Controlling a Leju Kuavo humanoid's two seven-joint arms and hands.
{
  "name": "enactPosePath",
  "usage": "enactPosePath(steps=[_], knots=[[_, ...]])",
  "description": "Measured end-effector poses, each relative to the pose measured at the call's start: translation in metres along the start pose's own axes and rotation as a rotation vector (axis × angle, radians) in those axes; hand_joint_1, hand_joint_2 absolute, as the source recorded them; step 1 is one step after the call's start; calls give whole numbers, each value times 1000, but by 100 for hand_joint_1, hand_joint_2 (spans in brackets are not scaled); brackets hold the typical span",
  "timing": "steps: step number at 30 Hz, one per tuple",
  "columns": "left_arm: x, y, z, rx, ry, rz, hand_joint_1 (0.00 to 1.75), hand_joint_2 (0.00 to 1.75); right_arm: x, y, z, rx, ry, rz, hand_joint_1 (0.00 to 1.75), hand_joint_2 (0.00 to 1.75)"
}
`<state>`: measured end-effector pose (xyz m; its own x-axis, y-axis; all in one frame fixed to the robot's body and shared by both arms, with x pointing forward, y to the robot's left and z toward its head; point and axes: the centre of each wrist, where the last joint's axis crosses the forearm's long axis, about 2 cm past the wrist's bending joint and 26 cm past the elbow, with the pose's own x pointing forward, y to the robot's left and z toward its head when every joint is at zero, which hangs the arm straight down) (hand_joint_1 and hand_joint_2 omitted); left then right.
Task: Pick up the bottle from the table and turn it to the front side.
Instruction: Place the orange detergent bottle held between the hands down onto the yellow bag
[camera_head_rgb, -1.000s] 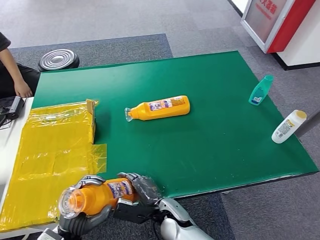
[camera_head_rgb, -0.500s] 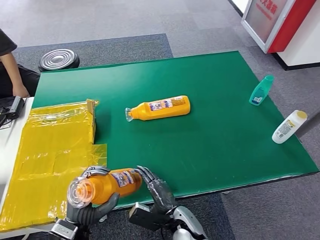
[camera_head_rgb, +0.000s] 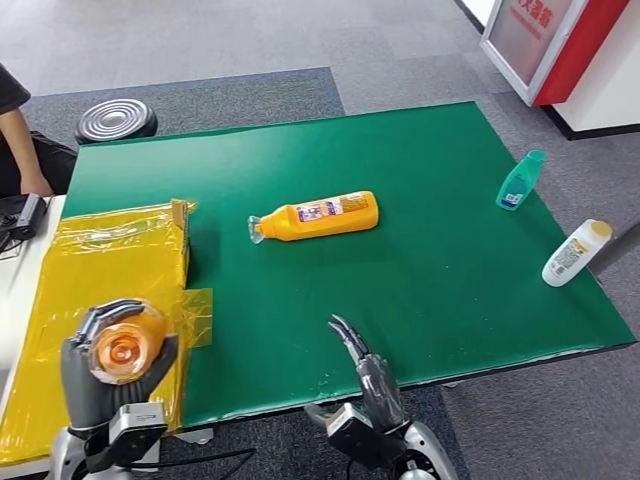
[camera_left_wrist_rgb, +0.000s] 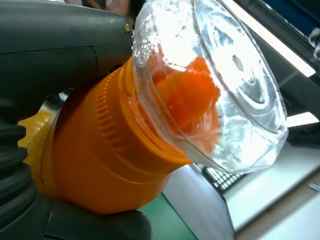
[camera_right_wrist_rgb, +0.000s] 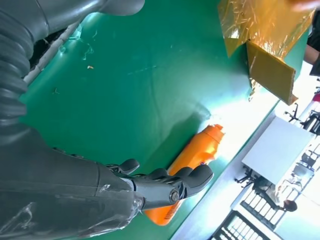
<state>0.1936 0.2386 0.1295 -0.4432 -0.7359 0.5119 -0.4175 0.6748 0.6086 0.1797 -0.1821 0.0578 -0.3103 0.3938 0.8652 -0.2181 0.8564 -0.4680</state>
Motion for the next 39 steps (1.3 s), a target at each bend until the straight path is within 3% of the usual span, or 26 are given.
enactPosePath(steps=[4,10,17,23,31,39], knots=[[-23,31,15,33,45,-121,175,175,3,2,-4,1,3,1,0,175],[-36,51,23,2,78,-290,175,175,6,2,-8,-14,5,0,0,175],[-59,67,19,-216,233,-550,175,175,6,4,-10,-5,23,-16,0,175],[-82,64,-8,-339,199,-676,175,175,4,9,-15,36,22,-34,0,175],[-104,46,-62,-603,17,-673,175,175,-4,18,-14,85,26,-62,0,175],[-98,-1,-107,-816,-64,-572,175,175,-13,14,-10,80,40,-95,0,175]])
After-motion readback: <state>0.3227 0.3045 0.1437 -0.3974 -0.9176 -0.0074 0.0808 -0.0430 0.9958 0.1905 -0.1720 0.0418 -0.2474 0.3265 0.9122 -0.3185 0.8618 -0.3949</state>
